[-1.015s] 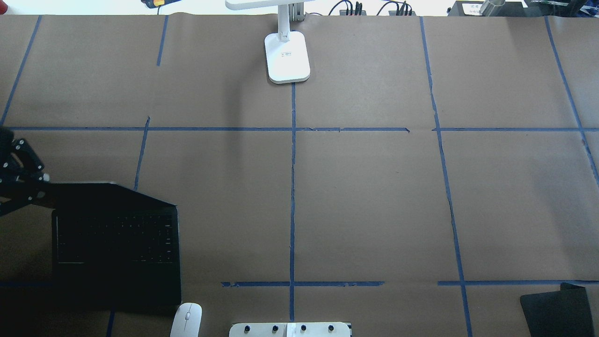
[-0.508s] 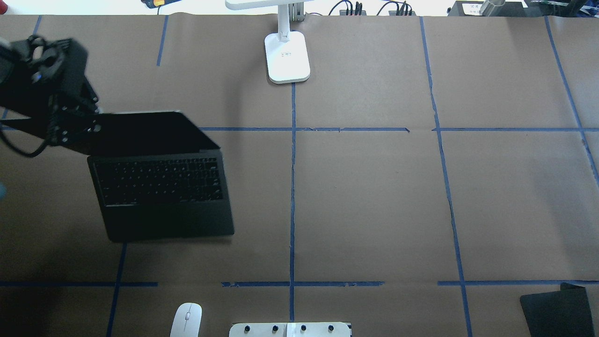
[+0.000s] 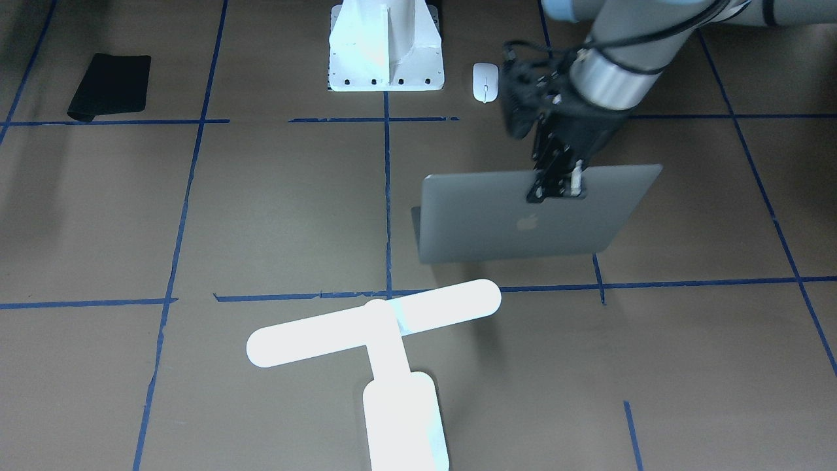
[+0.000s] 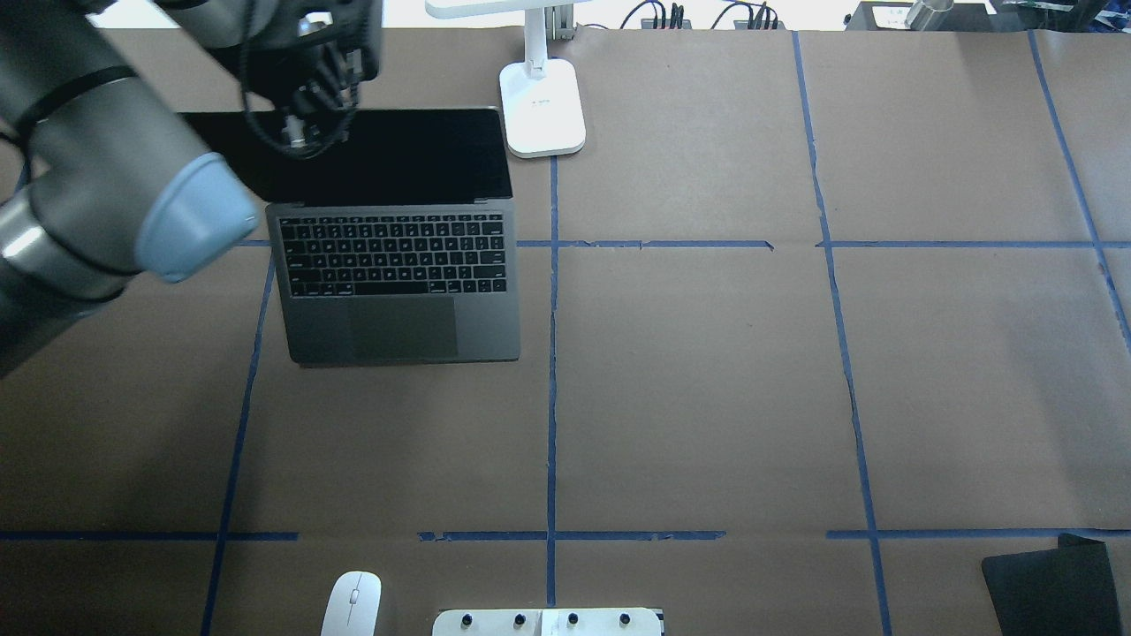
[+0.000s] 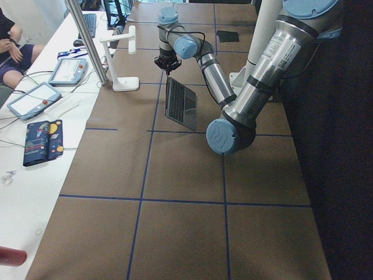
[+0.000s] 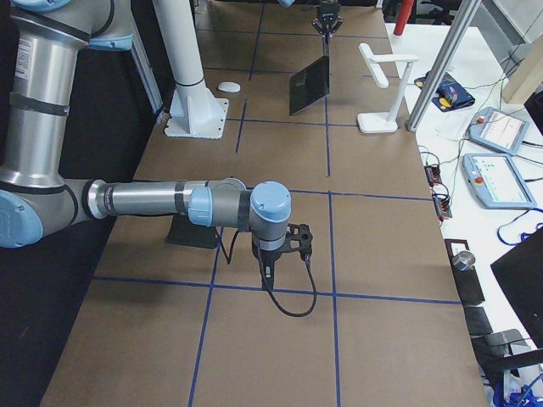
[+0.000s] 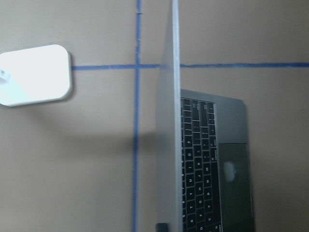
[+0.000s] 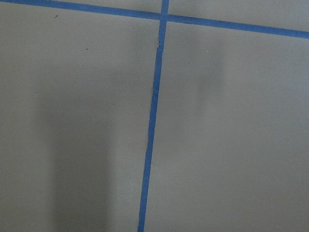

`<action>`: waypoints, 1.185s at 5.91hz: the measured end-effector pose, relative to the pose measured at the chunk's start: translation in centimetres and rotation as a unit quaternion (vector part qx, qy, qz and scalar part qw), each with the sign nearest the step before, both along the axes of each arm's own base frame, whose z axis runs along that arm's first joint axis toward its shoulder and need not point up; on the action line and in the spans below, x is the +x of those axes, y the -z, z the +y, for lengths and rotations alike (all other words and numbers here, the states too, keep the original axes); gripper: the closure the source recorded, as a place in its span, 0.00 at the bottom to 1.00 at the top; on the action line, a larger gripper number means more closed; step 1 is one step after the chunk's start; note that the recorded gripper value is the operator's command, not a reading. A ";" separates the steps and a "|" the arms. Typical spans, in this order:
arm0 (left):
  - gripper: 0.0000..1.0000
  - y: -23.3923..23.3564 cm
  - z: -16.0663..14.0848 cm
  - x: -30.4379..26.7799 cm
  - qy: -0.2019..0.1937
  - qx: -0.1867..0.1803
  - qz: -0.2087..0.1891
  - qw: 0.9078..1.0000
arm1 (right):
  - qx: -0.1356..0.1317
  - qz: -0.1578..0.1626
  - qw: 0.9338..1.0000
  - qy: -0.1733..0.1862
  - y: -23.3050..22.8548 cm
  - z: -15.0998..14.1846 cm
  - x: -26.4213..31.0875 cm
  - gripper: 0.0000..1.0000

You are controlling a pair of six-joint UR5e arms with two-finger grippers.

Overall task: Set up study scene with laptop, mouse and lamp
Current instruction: 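Carry the laptop forward and set it down in front of the white lamp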

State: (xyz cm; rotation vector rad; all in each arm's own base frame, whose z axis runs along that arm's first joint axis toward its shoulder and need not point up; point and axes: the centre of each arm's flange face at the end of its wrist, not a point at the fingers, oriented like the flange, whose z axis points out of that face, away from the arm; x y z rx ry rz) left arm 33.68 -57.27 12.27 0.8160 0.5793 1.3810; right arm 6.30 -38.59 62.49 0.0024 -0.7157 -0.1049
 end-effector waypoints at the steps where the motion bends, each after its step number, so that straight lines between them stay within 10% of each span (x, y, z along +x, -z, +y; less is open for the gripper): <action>1: 1.00 1.7 -2.2 3.8 0.006 0.013 -0.014 1.000 | 0.000 0.000 1.000 0.000 0.0 0.0 0.0 0.00; 3: 0.86 1.2 -5.3 7.7 0.016 0.019 -0.013 1.000 | 0.000 0.000 1.000 0.000 0.0 0.0 0.0 0.00; 5: 0.07 0.0 -5.8 8.0 0.022 0.018 -0.007 1.000 | 0.000 0.000 1.000 0.000 0.0 0.0 0.0 0.00; 7: 0.01 -1.7 -4.1 6.3 0.023 0.021 -0.001 1.000 | -0.001 -0.001 1.000 0.000 0.0 0.0 0.0 0.00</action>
